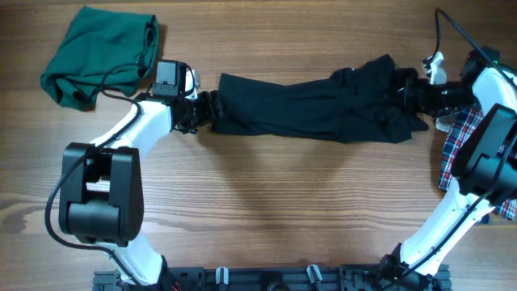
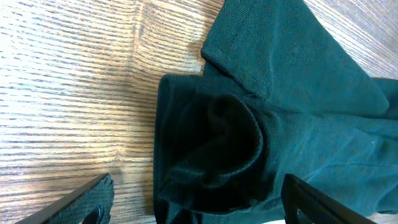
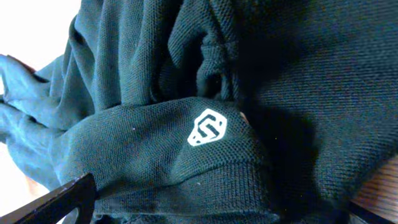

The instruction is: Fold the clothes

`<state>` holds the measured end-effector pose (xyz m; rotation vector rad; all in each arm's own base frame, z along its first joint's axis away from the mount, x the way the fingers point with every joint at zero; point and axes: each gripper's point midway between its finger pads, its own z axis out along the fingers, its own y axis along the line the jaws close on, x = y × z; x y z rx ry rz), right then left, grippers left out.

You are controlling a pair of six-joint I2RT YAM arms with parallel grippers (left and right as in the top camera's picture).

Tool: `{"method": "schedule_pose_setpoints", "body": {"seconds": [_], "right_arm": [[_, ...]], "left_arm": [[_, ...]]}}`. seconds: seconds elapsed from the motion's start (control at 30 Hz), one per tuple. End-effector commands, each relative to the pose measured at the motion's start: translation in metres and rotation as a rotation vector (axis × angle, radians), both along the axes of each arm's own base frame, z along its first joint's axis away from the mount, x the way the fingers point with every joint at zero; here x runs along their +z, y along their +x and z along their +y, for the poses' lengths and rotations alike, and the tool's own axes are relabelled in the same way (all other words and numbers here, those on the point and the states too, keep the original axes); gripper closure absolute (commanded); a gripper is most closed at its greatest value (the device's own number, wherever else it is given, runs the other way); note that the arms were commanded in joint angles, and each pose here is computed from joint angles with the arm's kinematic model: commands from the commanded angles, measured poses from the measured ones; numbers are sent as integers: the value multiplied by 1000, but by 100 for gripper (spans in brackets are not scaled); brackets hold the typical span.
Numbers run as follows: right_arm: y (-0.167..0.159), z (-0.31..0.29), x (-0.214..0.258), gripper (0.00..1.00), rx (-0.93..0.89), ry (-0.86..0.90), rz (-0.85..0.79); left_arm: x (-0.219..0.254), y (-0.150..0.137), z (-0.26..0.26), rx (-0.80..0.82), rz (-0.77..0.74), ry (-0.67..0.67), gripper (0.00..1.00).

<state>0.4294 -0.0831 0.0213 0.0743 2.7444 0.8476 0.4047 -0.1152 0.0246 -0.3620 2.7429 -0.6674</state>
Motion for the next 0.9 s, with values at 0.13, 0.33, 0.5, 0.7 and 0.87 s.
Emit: {"method": "schedule_pose_setpoints", "body": {"seconds": [0.13, 0.33, 0.5, 0.7, 0.87], "right_arm": [[-22, 31, -58, 0, 73, -81, 190], [-13, 38, -66, 42, 49, -142, 205], [-11, 37, -66, 96, 4, -135, 220], [0, 58, -53, 96, -13, 13, 173], [13, 82, -25, 96, 1, 207, 89]], "left_arm": [[0, 5, 0, 3, -4, -13, 14], [0, 5, 0, 3, -4, -13, 14], [0, 5, 0, 3, -4, -13, 14], [0, 5, 0, 3, -3, -13, 14], [0, 3, 0, -1, 1, -11, 14]]}}
